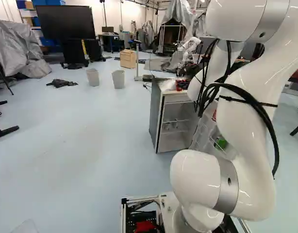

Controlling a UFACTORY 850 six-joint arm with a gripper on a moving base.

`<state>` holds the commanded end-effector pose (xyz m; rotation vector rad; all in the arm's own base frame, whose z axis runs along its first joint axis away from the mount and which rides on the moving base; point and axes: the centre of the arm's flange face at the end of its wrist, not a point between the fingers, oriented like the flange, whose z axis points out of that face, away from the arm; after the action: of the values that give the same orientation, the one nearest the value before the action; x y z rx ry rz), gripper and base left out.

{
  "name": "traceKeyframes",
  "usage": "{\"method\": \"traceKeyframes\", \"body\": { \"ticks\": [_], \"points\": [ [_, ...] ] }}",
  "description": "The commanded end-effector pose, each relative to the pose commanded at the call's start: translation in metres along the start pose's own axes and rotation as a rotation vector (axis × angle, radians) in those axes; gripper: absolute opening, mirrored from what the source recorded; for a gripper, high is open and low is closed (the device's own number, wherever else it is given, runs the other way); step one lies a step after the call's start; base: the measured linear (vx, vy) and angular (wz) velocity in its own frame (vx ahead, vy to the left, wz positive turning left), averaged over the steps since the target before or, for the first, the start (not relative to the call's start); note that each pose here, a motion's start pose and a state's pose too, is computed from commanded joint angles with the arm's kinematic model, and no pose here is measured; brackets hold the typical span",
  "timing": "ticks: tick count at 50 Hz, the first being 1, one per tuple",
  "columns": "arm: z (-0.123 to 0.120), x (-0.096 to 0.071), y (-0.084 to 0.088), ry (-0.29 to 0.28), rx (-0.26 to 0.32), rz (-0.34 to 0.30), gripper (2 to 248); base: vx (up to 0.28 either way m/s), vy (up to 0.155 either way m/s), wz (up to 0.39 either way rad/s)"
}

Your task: Grab a drink from the fridge

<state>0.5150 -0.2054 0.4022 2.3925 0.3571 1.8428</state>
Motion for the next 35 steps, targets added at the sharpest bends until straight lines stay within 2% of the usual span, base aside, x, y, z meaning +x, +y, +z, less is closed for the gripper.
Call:
{"method": "traceKeyframes", "body": {
  "ticks": [22, 35],
  "points": [
    [0.013, 0.001, 0.003, 0.003, 0.005, -0.005, 89, 0.000, 0.000, 0.000],
    [0.013, 0.001, 0.003, 0.003, 0.005, 0.067, 89, 0.000, 0.000, 0.000]
  ]
}}
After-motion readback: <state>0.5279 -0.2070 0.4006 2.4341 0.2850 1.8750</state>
